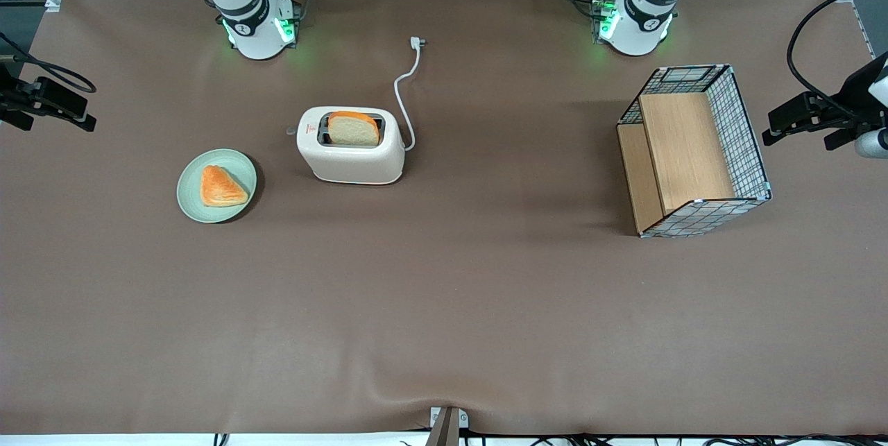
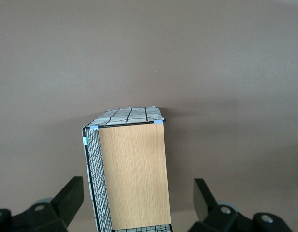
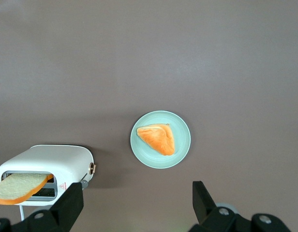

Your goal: Press toaster button with right arm

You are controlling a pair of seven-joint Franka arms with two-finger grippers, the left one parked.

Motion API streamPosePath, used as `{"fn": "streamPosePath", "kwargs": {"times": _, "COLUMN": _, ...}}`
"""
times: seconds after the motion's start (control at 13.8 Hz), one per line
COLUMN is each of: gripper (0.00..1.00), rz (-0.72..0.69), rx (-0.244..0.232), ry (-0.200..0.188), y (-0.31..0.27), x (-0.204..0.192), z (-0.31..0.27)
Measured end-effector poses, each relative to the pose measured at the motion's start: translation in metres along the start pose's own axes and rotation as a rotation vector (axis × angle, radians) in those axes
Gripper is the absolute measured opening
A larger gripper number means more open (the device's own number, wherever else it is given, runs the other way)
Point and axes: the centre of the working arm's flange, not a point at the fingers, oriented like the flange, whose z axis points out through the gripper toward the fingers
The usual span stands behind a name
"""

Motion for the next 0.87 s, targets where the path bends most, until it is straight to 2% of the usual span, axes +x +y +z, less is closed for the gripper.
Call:
{"fn": "streamPosePath", "kwargs": {"times": 0.73, "gripper": 1.0, "rz": 0.003, "rx": 0.0, "ry": -0.003, "y": 0.0015, "x": -0.0003, "z": 0.0003}}
{"fn": "streamPosePath", "kwargs": {"times": 0.87, "gripper": 1.0, "rz": 0.003, "rx": 0.0, "ry": -0.029, "y": 0.0015, "x": -0.003, "z": 0.0027}}
